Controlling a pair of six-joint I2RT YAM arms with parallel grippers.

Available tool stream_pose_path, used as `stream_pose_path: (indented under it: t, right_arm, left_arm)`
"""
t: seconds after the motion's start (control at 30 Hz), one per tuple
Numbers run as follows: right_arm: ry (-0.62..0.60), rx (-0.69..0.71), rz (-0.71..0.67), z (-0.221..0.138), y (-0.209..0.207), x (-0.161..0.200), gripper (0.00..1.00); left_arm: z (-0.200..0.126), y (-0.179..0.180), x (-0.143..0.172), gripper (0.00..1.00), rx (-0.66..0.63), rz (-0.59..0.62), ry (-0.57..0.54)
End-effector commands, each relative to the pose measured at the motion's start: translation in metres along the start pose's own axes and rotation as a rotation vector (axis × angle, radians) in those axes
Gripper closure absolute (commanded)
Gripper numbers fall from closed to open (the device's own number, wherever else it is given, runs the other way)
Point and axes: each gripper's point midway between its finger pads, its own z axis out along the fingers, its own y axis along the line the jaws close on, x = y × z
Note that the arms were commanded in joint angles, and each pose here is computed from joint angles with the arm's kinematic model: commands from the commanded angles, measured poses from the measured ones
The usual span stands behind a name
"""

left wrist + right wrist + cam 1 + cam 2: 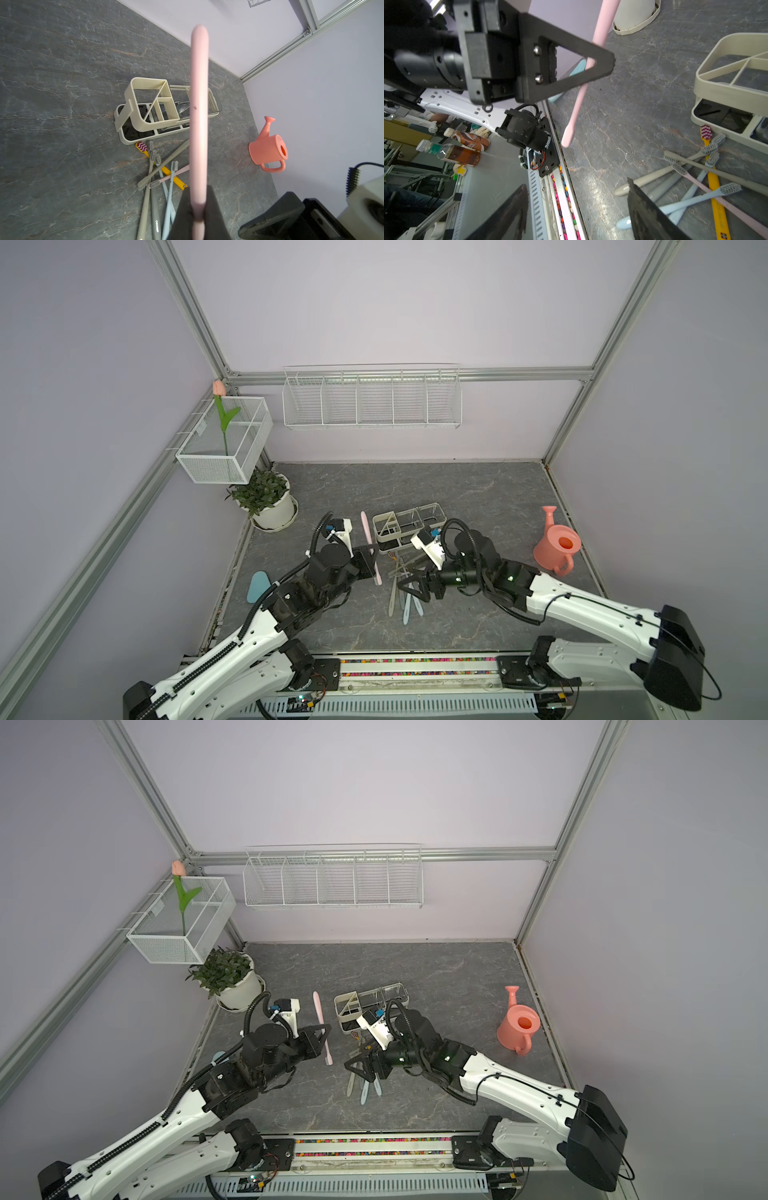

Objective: Place the toothbrush into the toothbrush holder
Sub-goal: Pick up the toothbrush from the center of the board.

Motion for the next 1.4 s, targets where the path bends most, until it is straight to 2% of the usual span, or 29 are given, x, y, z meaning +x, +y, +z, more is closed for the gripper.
stream_pose_path:
  t: [0.0,0.2,0.3,0.53,0.67,0.97,1.0,1.07,1.2,1.37]
  right_arm:
    - [-0.061,-0.029,-0.014,0.009,0.006,-0.023,0.25]
    - [-0.045,-0.075,0.01,0.027,0.006,-0.025,0.27]
    - [-0.056,-0.155,0.008,0.032,0.02,-0.036,0.26]
    - [-0.031,-0.198,0.008,0.042,0.025,-0.037,0.35]
    - [0.001,-0.196,0.024,0.049,0.022,-0.033,0.43]
    - [0.044,-0.146,0.012,0.053,0.017,-0.021,0.44]
    - [0.046,-0.148,0.01,0.052,0.018,-0.02,0.49]
    - [0.048,-0.149,0.009,0.052,0.018,-0.019,0.67]
    - [0.061,-0.144,0.009,0.052,0.018,-0.016,0.93]
    - [0.066,-0.11,0.014,0.052,0.013,-0.015,0.93]
  left_arm:
    - [0.0,-0.008,-0.005,1.0,0.04,-0.041,-0.031]
    - [0.002,-0.01,-0.004,1.0,0.048,-0.044,-0.03]
    - [0.004,-0.01,-0.005,1.0,0.049,-0.043,-0.033]
    - [0.008,-0.01,-0.001,1.0,0.063,-0.048,-0.03]
    - [0.006,-0.01,-0.003,1.0,0.063,-0.049,-0.037]
    - [0.004,-0.015,-0.006,1.0,0.083,-0.052,-0.046]
    - [0.004,-0.015,-0.006,1.0,0.083,-0.052,-0.046]
    - [0.004,-0.014,-0.006,1.0,0.079,-0.05,-0.048]
    - [0.005,-0.014,-0.007,1.0,0.078,-0.05,-0.051]
    - [0.006,-0.013,-0.005,1.0,0.072,-0.05,-0.046]
